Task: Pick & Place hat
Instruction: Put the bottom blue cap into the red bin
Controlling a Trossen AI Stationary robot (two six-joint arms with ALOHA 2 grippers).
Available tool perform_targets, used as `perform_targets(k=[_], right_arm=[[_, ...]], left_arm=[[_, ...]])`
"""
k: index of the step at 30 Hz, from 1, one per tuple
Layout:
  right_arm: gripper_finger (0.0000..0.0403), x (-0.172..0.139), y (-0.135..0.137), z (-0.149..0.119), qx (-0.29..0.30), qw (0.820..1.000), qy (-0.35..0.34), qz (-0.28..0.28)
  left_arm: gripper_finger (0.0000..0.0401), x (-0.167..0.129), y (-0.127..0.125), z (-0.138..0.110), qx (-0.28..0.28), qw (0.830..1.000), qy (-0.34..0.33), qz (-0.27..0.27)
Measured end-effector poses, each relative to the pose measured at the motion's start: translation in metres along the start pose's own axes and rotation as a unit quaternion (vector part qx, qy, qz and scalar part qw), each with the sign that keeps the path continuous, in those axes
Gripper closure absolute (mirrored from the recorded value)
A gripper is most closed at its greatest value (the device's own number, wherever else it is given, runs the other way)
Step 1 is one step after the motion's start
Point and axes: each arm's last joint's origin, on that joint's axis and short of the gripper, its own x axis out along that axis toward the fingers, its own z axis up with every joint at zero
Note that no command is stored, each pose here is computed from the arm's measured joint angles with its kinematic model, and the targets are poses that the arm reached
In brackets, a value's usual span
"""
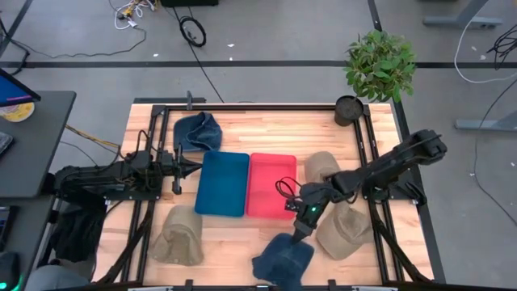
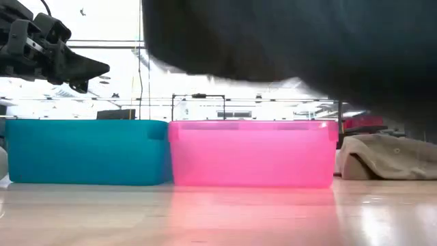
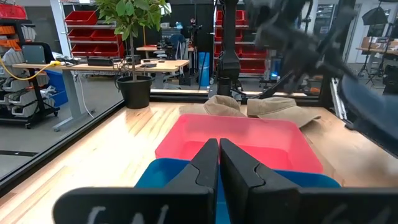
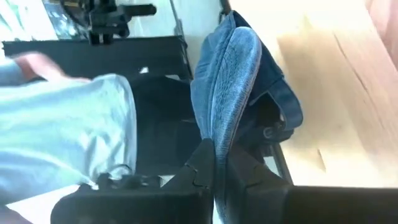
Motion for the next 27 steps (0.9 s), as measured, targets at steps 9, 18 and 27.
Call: perform_targets(k=[9,18,27], right_arm=[[0.0393,-0.051,0.066,0.016,-0.074,0.995,-0.003,-0.07],[0.0393,-0.128,0.073,0.06,-0.12,0.981,-0.069,-0.138],[0.0393,-0.184,0.063,0.08,-0.17,0.973,-0.072,-0.141]], left_arm=[[0.0385,0.0,0.0,0.0,0.0,1.0,0.0,0.0],[0.0385,0.0,0.0,0.0,0.0,1.0,0.0,0.0],[0.0385,0.0,0.0,0.0,0.0,1.0,0.0,0.0]])
